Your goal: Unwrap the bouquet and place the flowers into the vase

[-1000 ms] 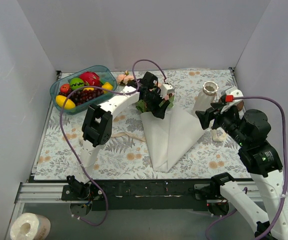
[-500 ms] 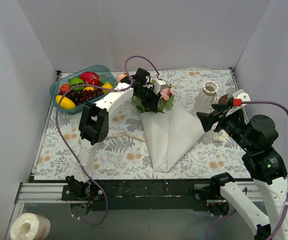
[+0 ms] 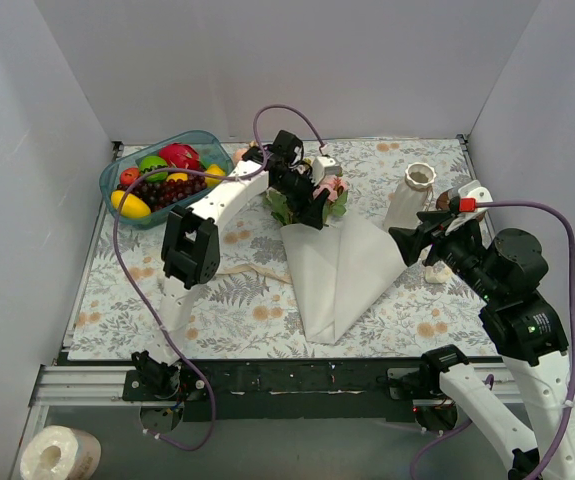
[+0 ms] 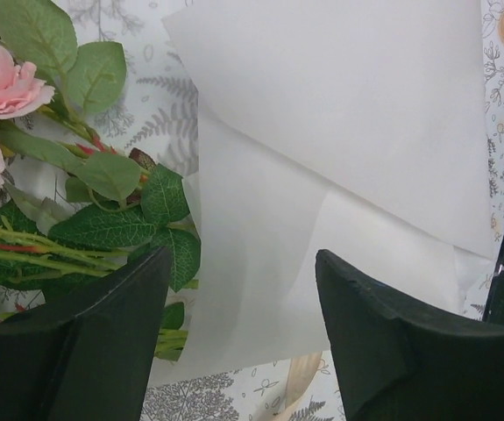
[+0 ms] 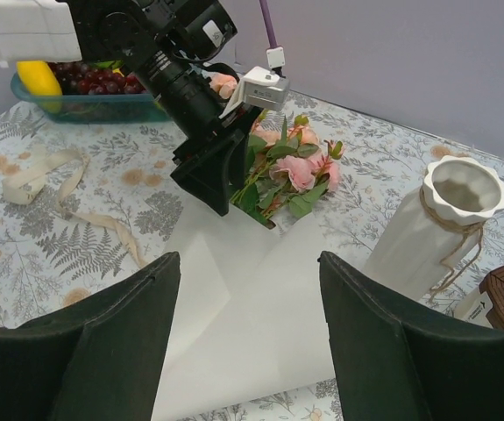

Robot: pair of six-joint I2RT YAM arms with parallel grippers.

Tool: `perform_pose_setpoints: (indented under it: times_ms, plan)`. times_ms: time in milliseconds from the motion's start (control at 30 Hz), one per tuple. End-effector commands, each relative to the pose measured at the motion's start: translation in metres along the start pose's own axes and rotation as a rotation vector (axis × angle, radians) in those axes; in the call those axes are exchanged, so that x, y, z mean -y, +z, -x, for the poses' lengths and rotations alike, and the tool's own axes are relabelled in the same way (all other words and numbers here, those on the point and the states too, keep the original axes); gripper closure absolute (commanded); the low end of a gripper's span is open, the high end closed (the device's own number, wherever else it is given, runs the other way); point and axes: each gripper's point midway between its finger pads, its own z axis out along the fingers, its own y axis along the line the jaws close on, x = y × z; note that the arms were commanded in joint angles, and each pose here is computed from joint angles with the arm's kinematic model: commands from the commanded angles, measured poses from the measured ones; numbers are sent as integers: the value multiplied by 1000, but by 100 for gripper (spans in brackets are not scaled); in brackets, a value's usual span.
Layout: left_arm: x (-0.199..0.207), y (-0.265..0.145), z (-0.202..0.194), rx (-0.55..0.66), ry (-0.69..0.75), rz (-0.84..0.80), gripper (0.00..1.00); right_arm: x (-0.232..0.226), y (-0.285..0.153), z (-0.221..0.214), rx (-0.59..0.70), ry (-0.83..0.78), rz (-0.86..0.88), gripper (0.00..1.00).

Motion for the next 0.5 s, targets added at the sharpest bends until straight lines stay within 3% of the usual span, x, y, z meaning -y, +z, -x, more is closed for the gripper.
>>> perform_pose_setpoints:
  times_ms: [0,333,433,467]
  plan:
    - [5,11,0,-17,19,-53,36,-1,-3,16,61,-12,0,28]
    - [2,20,-18,-71,21,-51,43,-1,-6,21,73,-13,-2,29]
    - [8,20,-19,-80,32,-67,68,-1,-6,22,74,-12,-4,29]
    - [10,17,-16,-75,39,-68,86,-1,-6,22,76,-12,-4,29]
